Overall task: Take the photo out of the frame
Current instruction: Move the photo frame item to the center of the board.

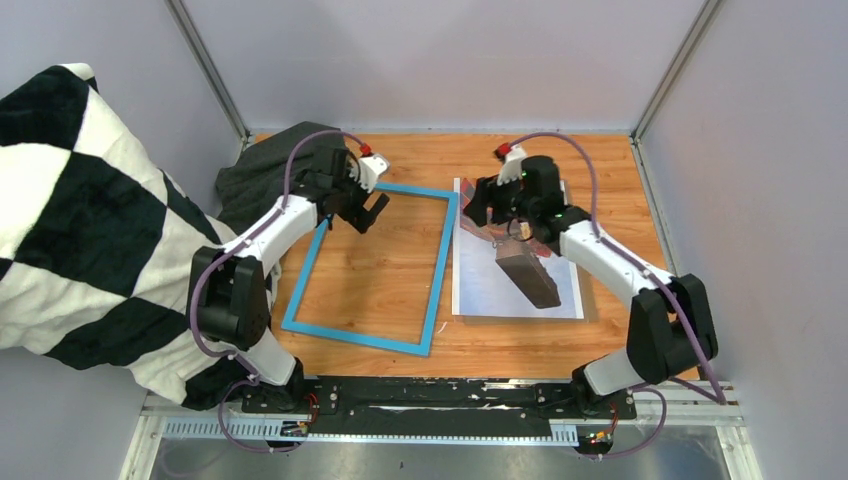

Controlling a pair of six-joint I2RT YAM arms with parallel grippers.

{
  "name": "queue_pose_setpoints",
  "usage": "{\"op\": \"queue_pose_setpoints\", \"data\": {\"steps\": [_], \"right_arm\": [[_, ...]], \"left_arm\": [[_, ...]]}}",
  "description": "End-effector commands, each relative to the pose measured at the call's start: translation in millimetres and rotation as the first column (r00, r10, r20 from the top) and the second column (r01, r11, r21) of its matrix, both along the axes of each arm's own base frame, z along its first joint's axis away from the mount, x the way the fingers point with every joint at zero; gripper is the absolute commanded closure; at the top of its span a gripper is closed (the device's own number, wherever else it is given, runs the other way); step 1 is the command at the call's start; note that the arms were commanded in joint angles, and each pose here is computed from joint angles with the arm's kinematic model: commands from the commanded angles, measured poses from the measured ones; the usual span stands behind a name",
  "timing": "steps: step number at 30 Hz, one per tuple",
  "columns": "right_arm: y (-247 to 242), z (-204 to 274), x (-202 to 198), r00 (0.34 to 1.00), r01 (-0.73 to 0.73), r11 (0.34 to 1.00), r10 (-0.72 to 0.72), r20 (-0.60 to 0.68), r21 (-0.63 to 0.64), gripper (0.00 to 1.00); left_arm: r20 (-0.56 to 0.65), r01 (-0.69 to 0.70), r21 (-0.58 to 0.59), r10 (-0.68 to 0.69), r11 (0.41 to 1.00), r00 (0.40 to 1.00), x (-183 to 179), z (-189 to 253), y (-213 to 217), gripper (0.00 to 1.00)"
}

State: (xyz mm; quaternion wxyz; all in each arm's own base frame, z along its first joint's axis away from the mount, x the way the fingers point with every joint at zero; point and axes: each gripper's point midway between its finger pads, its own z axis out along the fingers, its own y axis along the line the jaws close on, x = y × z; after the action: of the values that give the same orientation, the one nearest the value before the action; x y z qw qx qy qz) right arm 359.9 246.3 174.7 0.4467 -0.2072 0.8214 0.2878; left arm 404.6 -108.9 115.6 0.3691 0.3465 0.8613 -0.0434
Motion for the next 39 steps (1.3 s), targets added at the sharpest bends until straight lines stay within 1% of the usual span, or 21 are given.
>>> {"op": "queue_pose_setpoints", "data": {"steps": [1, 3, 6, 8, 10, 12, 16, 19, 21, 26, 30, 33, 35, 39], "right_arm": [[-74, 15, 17, 0.989, 0.145, 0.986, -0.146, -0.007, -0.086, 0.32], [-105, 12, 18, 0.981, 0.190, 0.974, -0.193, -0.006, -0.126, 0.32], [-143, -7, 13, 0.964, 0.250, 0.957, -0.259, -0.051, -0.149, 0.33], [-160, -24, 8, 0.949, 0.277, 0.951, -0.293, -0.113, -0.140, 0.33], [-167, -39, 5, 0.936, 0.281, 0.954, -0.297, -0.188, -0.107, 0.34], [-183, -56, 7, 0.908, 0.312, 0.946, -0.323, -0.268, -0.084, 0.35], [-196, -89, 6, 0.851, 0.321, 0.945, -0.314, -0.420, -0.055, 0.39], [-194, -104, 4, 0.832, 0.304, 0.951, -0.292, -0.472, -0.052, 0.40], [-195, -111, 2, 0.822, 0.305, 0.950, -0.296, -0.487, -0.062, 0.40], [-198, -115, 2, 0.821, 0.315, 0.946, -0.313, -0.478, -0.079, 0.40], [-187, -105, 3, 0.840, 0.293, 0.956, -0.264, -0.474, -0.012, 0.40], [-173, -105, 0, 0.852, 0.249, 0.968, -0.206, -0.480, 0.026, 0.41], [-168, -110, -2, 0.853, 0.229, 0.974, -0.196, -0.483, 0.009, 0.41], [-176, -125, -2, 0.833, 0.249, 0.966, -0.253, -0.493, -0.075, 0.40]], "left_arm": [[0.022, 0.116, 0.023, -0.116, 0.993, 0.993, 3, 12, -51, 0.00], [0.011, 0.172, 0.037, -0.173, 0.984, 0.985, 4, 9, -80, 0.00], [0.000, 0.236, 0.051, -0.236, 0.970, 0.972, 8, 6, -121, 0.00], [0.004, 0.270, 0.062, -0.271, 0.961, 0.963, 10, 5, -146, 0.00], [0.002, 0.298, 0.073, -0.299, 0.952, 0.954, 10, 2, -168, 0.00], [0.001, 0.316, 0.084, -0.317, 0.945, 0.948, 11, -1, -187, 0.00], [0.012, 0.332, 0.117, -0.335, 0.936, 0.942, 13, -6, -211, 0.00], [0.011, 0.327, 0.129, -0.331, 0.936, 0.943, 14, -11, -220, 0.00], [0.021, 0.298, 0.143, -0.304, 0.944, 0.952, 19, -9, -223, 0.00], [0.013, 0.274, 0.182, -0.281, 0.944, 0.960, 25, -20, -223, 0.00], [-0.001, 0.263, 0.227, -0.270, 0.938, 0.963, 26, -33, -215, 0.00], [-0.008, 0.262, 0.231, -0.268, 0.937, 0.963, 25, -40, -213, 0.00], [-0.013, 0.261, 0.235, -0.266, 0.936, 0.964, 24, -44, -212, 0.00], [-0.022, 0.257, 0.247, -0.260, 0.934, 0.965, 25, -51, -210, 0.00]]}}
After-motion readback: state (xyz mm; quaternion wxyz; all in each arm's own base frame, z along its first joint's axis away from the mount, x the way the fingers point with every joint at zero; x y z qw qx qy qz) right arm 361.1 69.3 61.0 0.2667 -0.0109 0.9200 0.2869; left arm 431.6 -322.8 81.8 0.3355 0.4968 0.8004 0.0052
